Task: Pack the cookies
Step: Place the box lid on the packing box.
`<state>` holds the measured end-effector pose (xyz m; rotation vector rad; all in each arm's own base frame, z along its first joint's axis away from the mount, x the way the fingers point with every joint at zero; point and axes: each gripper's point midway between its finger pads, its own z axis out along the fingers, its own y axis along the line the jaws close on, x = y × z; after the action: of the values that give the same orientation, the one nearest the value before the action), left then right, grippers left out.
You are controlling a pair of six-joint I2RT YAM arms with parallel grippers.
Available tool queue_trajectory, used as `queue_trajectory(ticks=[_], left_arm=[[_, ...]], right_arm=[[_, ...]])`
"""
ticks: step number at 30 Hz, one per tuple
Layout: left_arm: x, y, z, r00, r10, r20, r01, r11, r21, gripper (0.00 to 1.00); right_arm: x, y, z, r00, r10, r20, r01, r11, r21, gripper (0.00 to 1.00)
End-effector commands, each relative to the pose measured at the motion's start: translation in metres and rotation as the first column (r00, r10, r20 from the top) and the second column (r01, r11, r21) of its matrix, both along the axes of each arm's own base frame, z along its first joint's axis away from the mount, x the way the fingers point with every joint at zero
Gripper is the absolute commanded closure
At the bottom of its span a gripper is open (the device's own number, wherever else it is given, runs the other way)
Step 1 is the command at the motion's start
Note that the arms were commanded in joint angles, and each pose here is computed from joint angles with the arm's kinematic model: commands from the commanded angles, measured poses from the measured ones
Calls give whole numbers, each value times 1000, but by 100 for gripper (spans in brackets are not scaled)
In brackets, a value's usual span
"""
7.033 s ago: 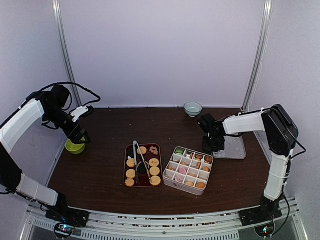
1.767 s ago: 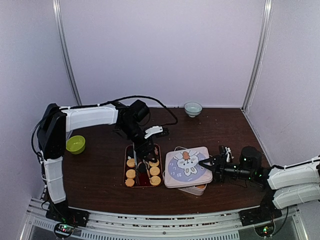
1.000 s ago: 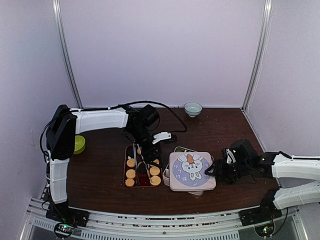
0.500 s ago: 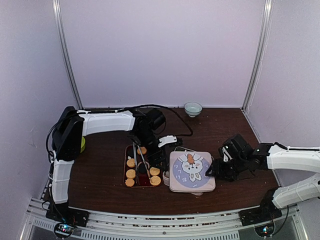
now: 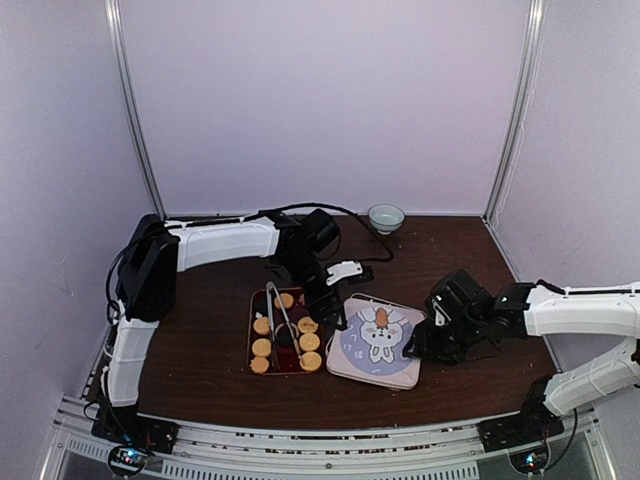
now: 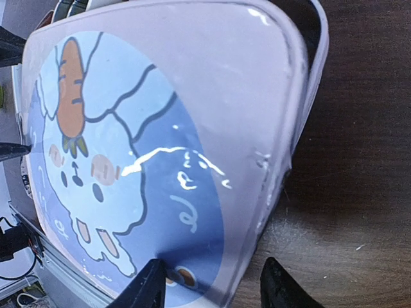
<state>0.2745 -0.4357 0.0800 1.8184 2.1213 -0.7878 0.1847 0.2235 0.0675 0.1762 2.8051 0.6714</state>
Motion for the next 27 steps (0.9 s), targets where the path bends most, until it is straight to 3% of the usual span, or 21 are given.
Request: queue_trajectory(ticks=[1, 27], left_arm=[[14, -6, -8, 999, 32, 37, -33, 999, 24, 16], [48, -28, -16, 992, 72, 107, -75, 997, 24, 18]], right_arm=[[9, 4, 5, 1000, -17, 19, 17, 1000, -11, 50], [26, 18, 12, 999, 5, 35, -4, 1000, -12, 50]])
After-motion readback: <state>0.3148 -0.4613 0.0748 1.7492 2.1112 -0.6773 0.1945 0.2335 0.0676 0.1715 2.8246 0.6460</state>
